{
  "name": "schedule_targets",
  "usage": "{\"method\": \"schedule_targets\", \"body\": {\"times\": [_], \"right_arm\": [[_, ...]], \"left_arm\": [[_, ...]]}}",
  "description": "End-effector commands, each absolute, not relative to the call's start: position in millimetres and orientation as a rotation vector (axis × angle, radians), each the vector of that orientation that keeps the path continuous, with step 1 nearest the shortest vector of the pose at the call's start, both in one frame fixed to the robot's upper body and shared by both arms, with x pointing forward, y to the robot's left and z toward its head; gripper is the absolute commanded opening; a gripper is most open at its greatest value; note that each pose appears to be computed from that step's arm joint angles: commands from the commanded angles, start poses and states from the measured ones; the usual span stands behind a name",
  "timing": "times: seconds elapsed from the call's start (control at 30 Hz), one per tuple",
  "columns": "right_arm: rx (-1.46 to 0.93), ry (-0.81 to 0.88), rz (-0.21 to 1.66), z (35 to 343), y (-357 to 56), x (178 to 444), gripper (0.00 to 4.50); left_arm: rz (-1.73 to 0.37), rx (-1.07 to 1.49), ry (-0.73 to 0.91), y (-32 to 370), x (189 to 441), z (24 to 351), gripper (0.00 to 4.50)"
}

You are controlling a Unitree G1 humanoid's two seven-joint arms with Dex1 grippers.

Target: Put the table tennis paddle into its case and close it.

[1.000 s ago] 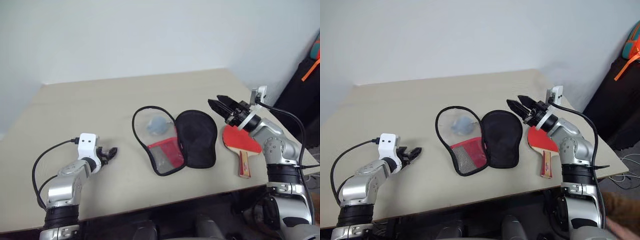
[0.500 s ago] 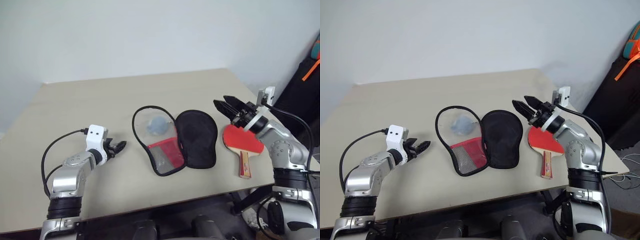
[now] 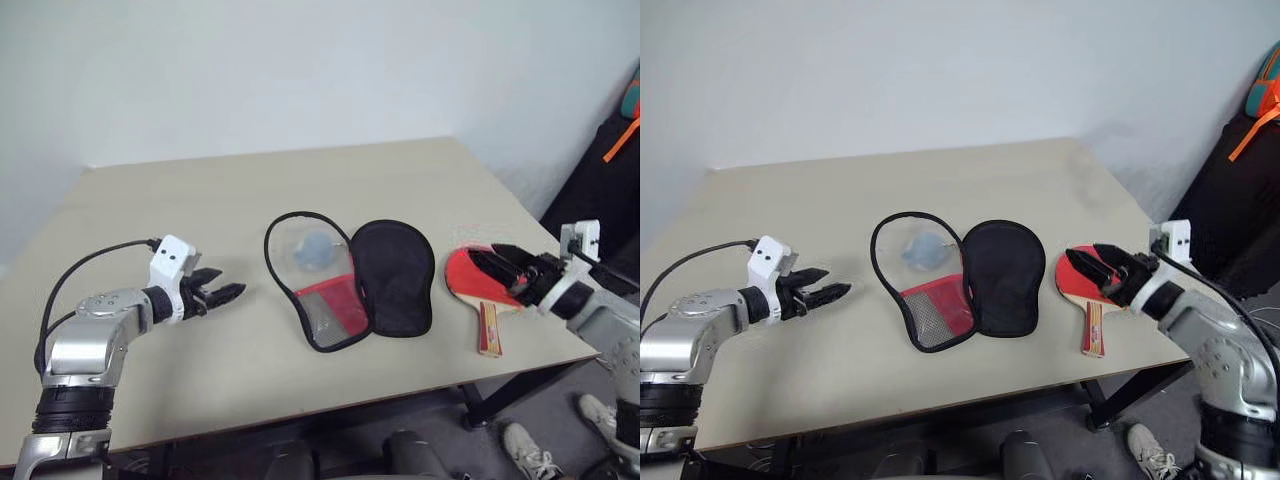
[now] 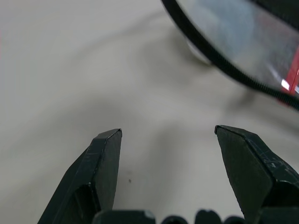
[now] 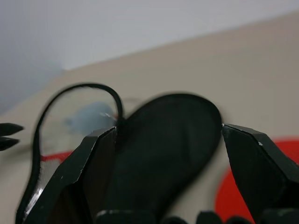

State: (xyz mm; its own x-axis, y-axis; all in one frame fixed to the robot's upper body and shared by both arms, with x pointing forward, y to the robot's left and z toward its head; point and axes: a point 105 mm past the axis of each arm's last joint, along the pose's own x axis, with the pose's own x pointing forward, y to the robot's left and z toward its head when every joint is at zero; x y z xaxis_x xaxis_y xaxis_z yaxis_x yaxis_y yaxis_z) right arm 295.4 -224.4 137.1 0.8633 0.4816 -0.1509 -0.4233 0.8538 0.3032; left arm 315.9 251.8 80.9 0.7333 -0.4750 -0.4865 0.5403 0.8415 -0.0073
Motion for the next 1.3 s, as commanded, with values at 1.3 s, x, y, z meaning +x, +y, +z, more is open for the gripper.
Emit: {"method": "schedule_targets", "body": {"times": [1.3], "right_arm": [[0.201,0.700,0.073,35.1,-220.2,276.0,2.96]], "left_arm": [[-0.874,0.097,0.504,203.3,293.7,73.5,3.45]]}}
